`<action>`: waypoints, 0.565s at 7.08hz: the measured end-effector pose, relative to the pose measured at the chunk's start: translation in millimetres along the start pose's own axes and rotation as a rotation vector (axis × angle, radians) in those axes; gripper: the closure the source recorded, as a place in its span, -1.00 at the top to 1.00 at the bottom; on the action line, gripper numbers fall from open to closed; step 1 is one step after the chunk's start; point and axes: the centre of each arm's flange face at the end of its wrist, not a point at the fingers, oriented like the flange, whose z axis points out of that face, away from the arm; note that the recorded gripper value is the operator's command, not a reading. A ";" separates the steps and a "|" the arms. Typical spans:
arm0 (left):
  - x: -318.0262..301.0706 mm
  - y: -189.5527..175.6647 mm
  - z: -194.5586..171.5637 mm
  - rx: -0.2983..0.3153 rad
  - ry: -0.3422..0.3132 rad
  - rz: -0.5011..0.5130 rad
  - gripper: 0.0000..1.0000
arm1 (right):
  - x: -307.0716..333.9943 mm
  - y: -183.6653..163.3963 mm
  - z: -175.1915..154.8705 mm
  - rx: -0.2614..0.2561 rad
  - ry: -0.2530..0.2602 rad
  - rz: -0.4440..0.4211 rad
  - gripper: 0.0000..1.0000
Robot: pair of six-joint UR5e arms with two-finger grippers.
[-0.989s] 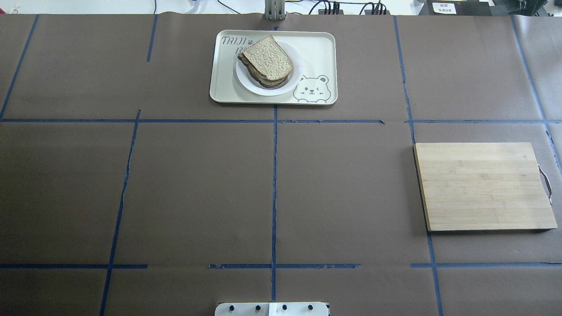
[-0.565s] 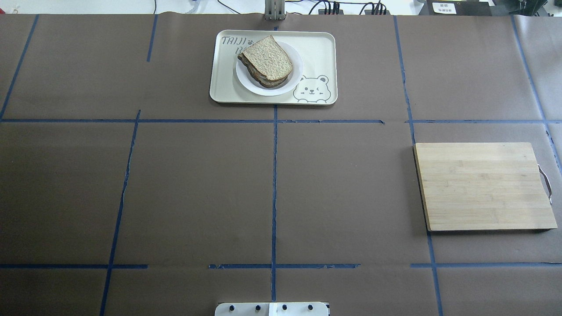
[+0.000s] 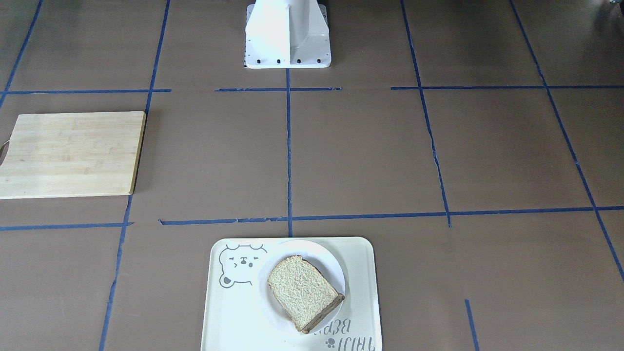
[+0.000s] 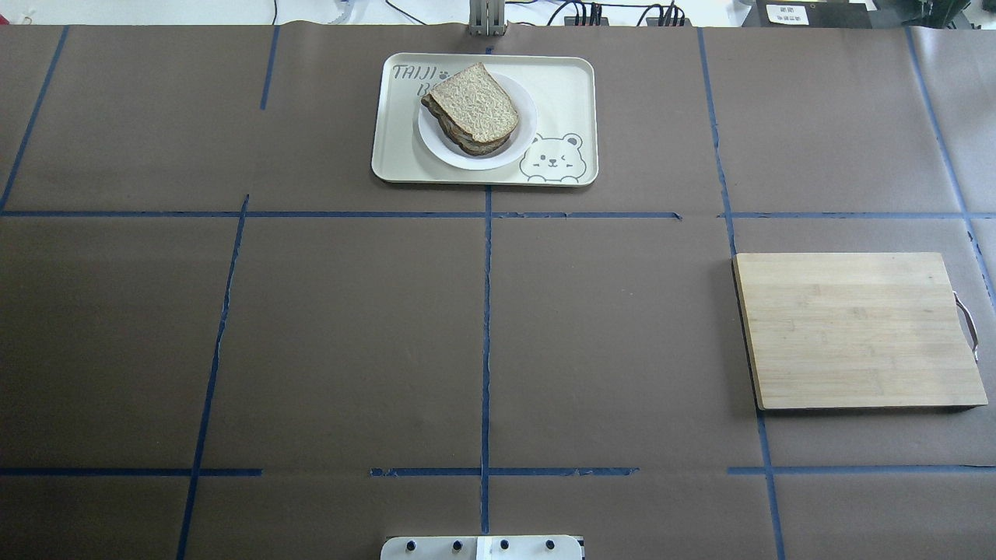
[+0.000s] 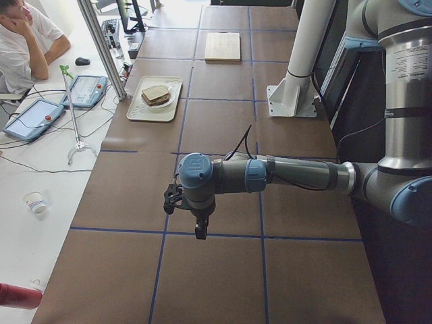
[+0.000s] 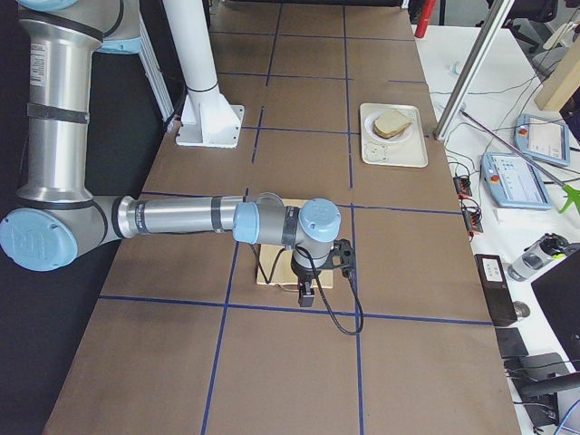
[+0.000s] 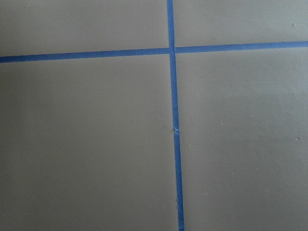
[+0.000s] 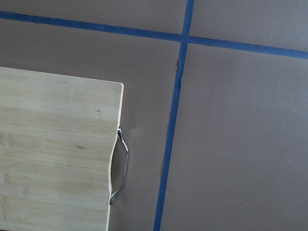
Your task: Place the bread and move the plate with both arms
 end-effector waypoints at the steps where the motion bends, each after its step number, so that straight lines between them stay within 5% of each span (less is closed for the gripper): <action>1: -0.3 0.5 0.5 -0.001 0.001 -0.001 1.00 | 0.1 1.6 1.0 -0.001 -0.003 0.003 0.99; 4: 0.6 0.3 0.7 0.000 0.005 0.001 1.00 | 1.5 4.5 2.5 -0.004 -0.003 0.008 0.99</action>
